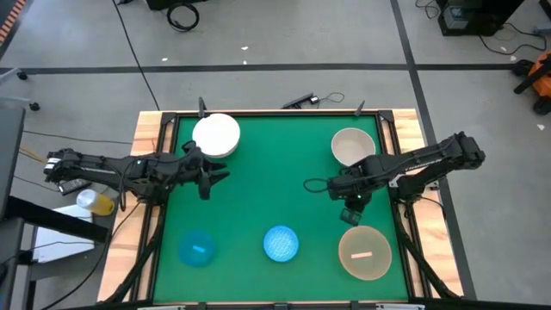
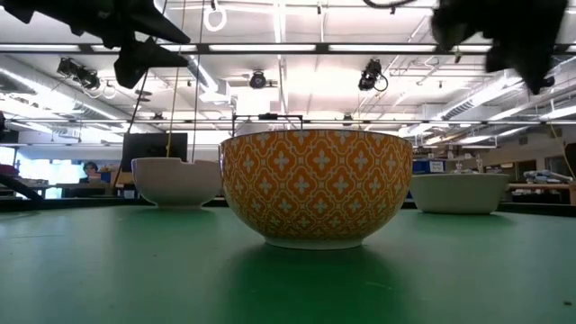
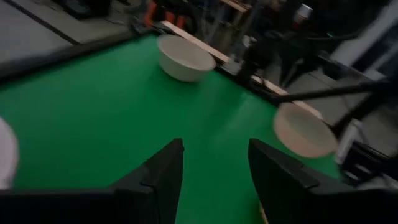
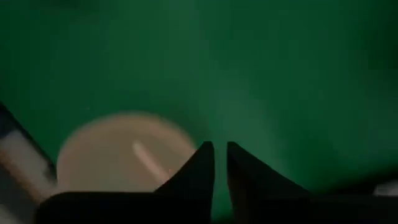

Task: Nest bowls inside each other
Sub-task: Stack the transparent light orange bowl on top of the white bowl

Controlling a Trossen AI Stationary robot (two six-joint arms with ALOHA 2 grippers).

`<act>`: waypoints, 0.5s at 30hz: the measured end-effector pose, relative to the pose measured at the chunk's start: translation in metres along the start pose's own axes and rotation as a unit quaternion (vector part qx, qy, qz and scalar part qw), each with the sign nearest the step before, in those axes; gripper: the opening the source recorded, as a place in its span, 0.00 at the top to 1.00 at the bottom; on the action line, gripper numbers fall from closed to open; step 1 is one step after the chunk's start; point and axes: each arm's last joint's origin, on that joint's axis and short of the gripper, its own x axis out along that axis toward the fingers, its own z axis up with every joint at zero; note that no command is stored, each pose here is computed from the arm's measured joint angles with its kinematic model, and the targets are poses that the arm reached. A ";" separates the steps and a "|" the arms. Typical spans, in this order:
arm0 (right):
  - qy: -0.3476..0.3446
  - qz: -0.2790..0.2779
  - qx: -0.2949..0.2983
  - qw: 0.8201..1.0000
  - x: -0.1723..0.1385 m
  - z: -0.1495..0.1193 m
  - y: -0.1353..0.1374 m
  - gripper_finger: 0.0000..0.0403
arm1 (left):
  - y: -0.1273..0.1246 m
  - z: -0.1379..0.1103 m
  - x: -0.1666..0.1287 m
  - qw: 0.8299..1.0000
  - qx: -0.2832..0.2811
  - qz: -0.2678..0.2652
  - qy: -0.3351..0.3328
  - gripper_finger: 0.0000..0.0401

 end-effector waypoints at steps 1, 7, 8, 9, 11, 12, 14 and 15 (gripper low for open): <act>0.024 0.010 0.005 1.000 0.000 -0.002 0.000 0.81 | -0.001 0.000 0.000 1.000 -0.001 -0.013 0.008 0.54; 0.032 0.013 -0.085 0.996 0.007 -0.026 0.024 0.53 | -0.006 -0.006 0.006 0.998 0.002 -0.045 0.043 0.57; 0.017 0.000 -0.101 0.995 0.009 -0.029 0.028 0.49 | -0.007 -0.007 0.008 0.998 0.006 -0.045 0.047 0.58; 0.006 -0.014 -0.116 0.993 0.012 -0.031 0.032 0.44 | -0.008 -0.008 0.011 0.998 0.008 -0.045 0.049 0.58; -0.007 -0.043 -0.135 0.990 0.020 -0.032 0.040 0.36 | -0.008 -0.012 0.016 0.997 0.014 -0.041 0.062 0.58; -0.009 -0.058 -0.142 0.988 0.025 -0.033 0.043 0.33 | -0.009 -0.013 0.018 0.997 0.019 -0.039 0.066 0.58; -0.009 -0.079 -0.150 0.986 0.033 -0.033 0.048 0.31 | -0.010 -0.016 0.023 0.996 0.027 -0.034 0.073 0.58; -0.012 -0.089 -0.151 0.984 0.038 -0.032 0.051 0.31 | -0.009 -0.018 0.025 0.996 0.028 -0.029 0.077 0.58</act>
